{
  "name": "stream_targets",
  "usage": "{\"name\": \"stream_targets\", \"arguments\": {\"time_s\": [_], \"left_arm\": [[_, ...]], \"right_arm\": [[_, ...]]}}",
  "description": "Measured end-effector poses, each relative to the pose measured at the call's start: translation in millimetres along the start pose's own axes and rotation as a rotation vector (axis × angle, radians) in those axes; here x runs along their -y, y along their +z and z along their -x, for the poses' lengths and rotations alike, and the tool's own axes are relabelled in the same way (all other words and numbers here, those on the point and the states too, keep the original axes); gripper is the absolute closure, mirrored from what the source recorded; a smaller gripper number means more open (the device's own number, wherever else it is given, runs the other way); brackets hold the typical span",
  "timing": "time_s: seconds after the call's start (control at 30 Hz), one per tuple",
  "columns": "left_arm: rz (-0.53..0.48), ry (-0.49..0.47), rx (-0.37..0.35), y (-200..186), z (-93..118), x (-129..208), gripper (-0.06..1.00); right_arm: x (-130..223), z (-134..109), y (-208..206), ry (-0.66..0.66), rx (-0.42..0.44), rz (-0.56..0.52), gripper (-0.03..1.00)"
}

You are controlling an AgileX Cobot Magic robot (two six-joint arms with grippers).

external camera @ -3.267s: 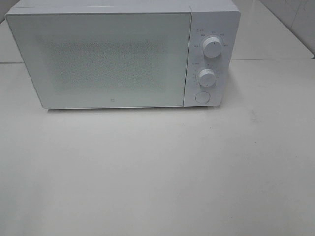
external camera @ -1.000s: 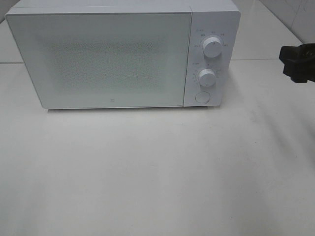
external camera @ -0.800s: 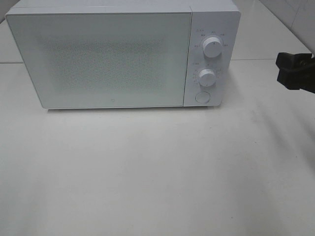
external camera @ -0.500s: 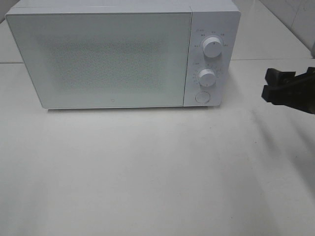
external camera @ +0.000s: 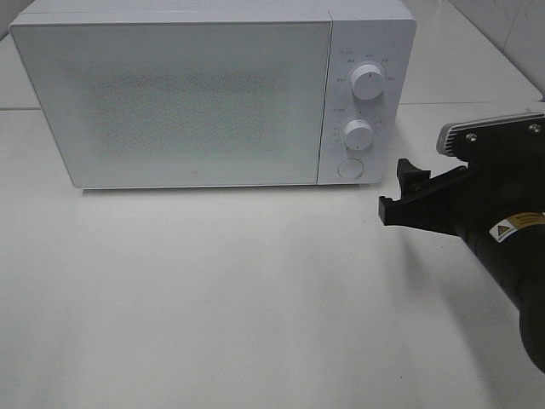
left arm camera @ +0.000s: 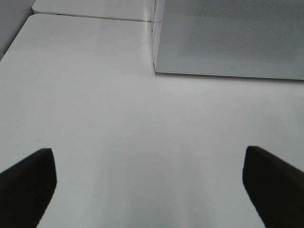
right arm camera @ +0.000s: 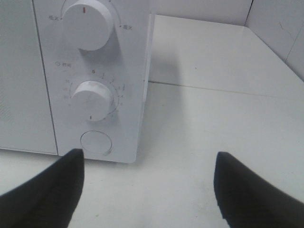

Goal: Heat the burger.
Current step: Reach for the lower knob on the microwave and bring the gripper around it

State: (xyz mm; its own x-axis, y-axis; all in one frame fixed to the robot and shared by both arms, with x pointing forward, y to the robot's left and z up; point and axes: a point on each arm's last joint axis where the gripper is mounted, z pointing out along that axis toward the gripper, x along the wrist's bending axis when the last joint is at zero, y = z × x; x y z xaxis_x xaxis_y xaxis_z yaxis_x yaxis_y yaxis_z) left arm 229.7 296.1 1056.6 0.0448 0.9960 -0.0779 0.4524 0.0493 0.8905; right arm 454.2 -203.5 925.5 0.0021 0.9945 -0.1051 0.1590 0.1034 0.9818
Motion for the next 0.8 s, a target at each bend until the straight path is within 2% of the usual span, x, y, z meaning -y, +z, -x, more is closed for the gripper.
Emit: {"name": "stream_targets", "arguments": {"time_s": [0.4,0.8], "left_arm": [[0.0,0.0,0.0,0,0,0,-0.04],[0.001,0.0,0.0,0,0,0,-0.04]], "right_arm": [[1,-47,10,0.005,-0.023,0.0,0.22],[1,-54,13,-0.001,-0.028,0.003,0.22]]}}
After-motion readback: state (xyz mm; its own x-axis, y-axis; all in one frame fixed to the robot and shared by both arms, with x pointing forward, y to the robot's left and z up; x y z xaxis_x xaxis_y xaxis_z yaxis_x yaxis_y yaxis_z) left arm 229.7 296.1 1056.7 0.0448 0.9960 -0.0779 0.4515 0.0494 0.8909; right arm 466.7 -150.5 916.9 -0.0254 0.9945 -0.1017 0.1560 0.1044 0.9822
